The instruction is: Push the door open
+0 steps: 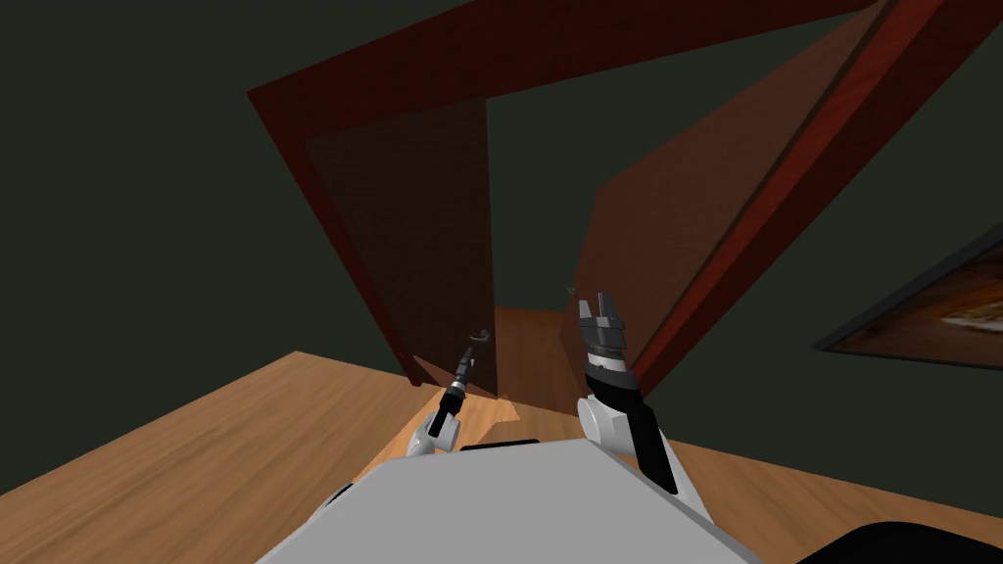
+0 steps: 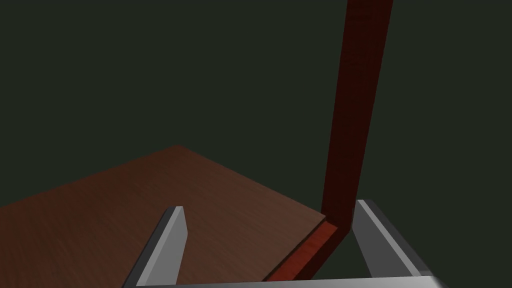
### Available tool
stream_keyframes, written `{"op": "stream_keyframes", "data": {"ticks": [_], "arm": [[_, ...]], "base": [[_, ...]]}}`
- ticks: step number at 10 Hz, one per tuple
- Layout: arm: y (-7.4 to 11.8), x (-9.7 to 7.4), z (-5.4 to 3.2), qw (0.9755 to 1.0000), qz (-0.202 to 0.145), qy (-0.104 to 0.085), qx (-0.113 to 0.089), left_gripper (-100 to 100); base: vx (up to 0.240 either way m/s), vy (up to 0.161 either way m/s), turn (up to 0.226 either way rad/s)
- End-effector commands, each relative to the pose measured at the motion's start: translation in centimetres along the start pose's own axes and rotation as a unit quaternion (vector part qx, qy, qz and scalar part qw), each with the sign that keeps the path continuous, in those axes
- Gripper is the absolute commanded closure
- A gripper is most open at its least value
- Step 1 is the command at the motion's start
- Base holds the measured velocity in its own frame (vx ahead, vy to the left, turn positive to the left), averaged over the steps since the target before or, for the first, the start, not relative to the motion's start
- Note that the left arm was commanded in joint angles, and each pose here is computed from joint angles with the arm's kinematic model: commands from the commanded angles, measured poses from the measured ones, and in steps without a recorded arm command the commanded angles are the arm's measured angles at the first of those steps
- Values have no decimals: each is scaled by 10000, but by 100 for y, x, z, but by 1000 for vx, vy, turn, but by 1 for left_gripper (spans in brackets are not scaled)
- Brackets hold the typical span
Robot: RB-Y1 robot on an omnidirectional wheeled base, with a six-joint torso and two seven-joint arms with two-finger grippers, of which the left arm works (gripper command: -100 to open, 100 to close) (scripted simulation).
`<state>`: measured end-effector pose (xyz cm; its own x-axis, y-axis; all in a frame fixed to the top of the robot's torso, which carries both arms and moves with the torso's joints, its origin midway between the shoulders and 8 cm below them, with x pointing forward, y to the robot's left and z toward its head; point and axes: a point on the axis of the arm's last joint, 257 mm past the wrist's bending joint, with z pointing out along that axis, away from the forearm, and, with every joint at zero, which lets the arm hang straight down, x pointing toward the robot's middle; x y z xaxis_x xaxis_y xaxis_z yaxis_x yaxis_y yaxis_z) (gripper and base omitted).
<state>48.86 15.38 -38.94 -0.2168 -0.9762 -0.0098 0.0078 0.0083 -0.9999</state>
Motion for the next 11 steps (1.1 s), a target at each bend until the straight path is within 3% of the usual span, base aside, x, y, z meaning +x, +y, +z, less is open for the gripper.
{"op": "stream_keyframes", "data": {"ticks": [1,7,8,11], "arm": [[5,-26,-11,10000,10,-23,-4,-100],[18,-3,-23,10000,-43,-73,-6,-100],[18,-3,-23,10000,-43,-73,-6,100],[18,-3,-23,10000,-43,-73,-6,100]], "base": [[215,-37,-23],[161,-25,-22],[-11,-1,3],[-12,4,-7]]}}
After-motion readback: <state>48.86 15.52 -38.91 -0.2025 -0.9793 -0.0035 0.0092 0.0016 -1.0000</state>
